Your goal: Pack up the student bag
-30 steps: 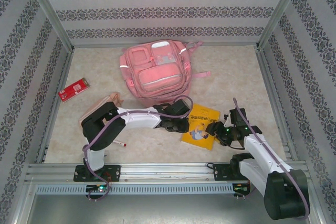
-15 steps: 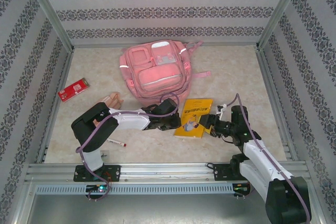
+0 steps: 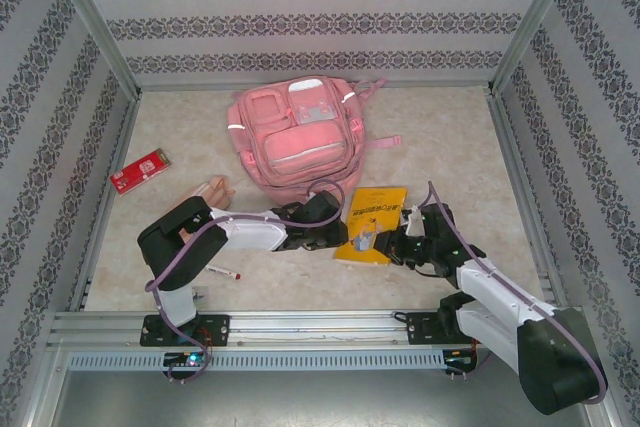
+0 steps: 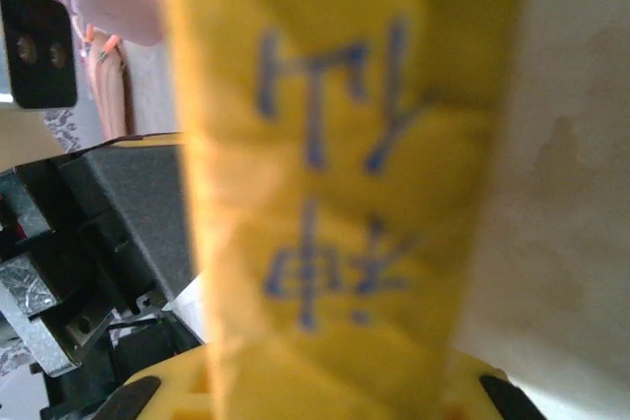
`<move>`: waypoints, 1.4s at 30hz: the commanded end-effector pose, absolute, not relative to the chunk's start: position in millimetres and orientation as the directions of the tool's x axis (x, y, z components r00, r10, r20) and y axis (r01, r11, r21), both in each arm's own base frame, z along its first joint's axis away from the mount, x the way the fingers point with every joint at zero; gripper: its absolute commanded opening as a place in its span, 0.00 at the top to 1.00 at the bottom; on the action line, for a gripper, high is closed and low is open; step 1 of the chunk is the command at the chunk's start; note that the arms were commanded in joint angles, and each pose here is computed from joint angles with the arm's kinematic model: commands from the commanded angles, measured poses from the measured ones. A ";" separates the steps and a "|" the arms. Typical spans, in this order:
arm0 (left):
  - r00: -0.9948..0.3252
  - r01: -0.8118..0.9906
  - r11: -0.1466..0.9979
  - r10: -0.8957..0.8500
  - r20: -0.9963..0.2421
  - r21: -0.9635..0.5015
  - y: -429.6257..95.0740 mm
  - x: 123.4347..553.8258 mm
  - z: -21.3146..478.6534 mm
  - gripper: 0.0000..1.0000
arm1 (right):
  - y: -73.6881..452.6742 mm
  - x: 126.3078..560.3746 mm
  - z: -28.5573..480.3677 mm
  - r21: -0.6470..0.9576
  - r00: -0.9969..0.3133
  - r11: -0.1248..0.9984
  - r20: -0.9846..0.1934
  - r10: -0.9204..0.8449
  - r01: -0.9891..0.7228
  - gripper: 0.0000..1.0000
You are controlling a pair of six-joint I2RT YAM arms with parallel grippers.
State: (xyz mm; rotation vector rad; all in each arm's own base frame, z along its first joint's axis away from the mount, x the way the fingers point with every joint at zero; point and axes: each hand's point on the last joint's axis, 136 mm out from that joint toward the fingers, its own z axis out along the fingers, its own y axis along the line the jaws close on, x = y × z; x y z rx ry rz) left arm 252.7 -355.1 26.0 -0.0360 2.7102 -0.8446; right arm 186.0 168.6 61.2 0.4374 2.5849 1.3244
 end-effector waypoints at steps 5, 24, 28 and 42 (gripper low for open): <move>-0.900 0.332 0.772 0.087 -0.427 -0.543 -360.6 233.8 106.6 0.58 | 147.0 216.3 132.0 0.761 -0.882 0.649 -0.314 0.352 -0.012 0.96; -0.700 0.583 0.785 0.615 -0.361 0.208 -237.1 383.2 143.4 0.10 | 108.9 240.2 219.7 0.549 -0.684 0.819 -0.662 0.305 -0.166 1.00; -0.749 0.561 0.784 0.617 -0.241 0.265 -235.6 403.6 119.9 0.11 | 115.7 239.5 218.6 0.568 -0.699 0.801 -0.651 0.295 -0.191 1.00; -0.810 0.527 0.806 0.572 -0.127 0.271 -237.6 453.3 51.9 0.65 | 137.1 233.7 205.9 0.624 -0.763 0.746 -0.593 0.255 -0.235 1.00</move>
